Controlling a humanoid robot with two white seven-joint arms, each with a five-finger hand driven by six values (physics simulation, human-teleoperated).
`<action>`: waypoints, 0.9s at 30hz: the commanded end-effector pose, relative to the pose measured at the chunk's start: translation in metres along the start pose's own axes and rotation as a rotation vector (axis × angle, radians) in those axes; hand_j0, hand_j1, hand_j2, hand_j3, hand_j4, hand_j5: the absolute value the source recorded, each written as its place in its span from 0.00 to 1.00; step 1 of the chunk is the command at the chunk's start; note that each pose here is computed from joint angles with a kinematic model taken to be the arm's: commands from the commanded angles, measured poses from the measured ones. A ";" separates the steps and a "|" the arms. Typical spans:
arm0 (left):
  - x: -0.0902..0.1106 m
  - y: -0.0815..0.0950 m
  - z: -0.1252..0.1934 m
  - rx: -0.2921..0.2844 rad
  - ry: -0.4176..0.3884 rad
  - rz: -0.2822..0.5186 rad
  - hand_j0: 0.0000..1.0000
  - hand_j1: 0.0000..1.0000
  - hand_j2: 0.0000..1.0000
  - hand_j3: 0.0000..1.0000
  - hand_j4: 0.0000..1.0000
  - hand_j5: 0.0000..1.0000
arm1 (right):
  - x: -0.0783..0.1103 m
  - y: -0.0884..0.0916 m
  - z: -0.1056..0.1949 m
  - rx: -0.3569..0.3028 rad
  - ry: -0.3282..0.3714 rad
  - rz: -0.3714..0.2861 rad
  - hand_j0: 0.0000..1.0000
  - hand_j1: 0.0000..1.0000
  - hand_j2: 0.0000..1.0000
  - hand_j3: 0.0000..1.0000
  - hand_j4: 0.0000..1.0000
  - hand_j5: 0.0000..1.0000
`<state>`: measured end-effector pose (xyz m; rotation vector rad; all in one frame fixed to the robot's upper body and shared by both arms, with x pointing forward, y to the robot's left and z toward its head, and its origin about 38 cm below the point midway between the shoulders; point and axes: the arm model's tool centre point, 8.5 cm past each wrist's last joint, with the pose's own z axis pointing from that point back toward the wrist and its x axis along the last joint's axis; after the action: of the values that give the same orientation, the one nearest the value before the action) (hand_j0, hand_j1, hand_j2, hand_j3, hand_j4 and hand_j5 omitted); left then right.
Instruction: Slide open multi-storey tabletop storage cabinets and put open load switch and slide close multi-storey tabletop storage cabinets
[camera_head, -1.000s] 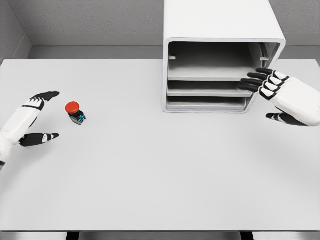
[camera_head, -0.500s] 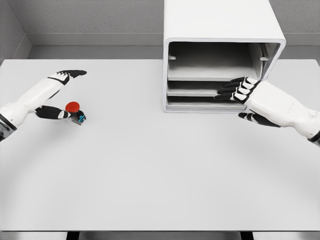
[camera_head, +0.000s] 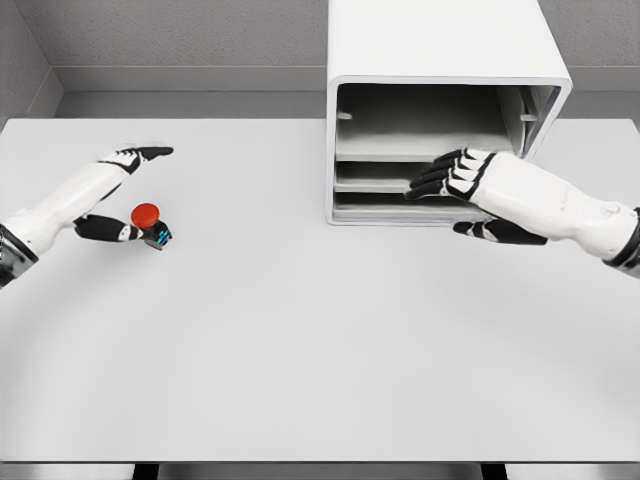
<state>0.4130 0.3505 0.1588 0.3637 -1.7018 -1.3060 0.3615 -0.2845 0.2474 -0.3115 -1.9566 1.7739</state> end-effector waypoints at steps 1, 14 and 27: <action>-0.001 -0.003 -0.001 -0.014 -0.001 0.006 1.00 1.00 1.00 1.00 1.00 1.00 | 0.002 0.006 -0.001 0.006 -0.009 -0.038 0.80 0.80 0.80 0.80 0.80 0.80; -0.025 -0.010 0.005 -0.069 0.065 0.036 1.00 1.00 1.00 1.00 1.00 1.00 | 0.001 -0.006 -0.012 -0.058 -0.029 -0.044 0.80 0.80 0.80 0.80 0.80 0.80; -0.026 -0.013 0.004 -0.167 0.067 -0.010 1.00 1.00 1.00 1.00 1.00 1.00 | -0.029 0.004 -0.021 -0.106 0.039 -0.095 0.80 0.80 0.80 0.80 0.80 0.80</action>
<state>0.4204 0.3647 0.1354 0.3202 -1.5312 -1.4171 0.3943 -0.2768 0.2452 -0.2908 -2.0193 1.6216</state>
